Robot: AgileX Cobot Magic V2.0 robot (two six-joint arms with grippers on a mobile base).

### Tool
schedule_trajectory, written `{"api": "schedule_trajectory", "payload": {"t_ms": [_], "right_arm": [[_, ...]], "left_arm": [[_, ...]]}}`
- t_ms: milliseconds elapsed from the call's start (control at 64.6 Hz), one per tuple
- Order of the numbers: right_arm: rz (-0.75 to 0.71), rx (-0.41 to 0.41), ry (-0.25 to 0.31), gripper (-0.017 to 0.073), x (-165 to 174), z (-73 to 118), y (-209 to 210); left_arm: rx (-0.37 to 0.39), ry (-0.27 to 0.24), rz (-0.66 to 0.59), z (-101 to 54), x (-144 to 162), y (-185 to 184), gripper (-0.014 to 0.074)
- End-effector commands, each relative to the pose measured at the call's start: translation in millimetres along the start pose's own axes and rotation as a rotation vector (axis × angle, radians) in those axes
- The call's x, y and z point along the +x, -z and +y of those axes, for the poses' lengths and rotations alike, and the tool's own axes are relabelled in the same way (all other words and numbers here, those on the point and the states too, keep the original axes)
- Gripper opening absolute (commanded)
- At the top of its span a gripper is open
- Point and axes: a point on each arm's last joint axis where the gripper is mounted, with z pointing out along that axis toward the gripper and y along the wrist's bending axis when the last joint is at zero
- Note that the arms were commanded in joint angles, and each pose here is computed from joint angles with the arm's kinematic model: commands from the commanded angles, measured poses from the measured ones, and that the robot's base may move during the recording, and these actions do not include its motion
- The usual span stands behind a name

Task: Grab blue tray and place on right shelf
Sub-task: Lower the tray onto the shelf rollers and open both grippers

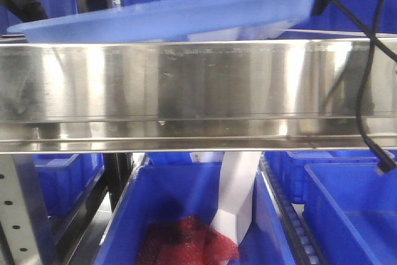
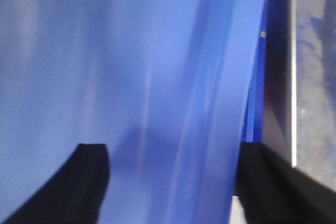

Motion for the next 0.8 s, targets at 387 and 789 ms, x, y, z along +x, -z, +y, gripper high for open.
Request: {"api": "schedule_trajectory", "payload": {"t_ms": [387,789], "right_arm": [[-0.275,-0.085,-0.004,0.0232,2.1,-20.3,106.8],[-0.466,-0.160,0.113,0.0057,93.0,-53.9,144.7]], "left_arm": [[0.099,-0.096,-0.342,-8.0,35.0,114.7,0.0405],[0.233,-0.155,-0.631,12.1,155.0,148.4,-0.0043]]}}
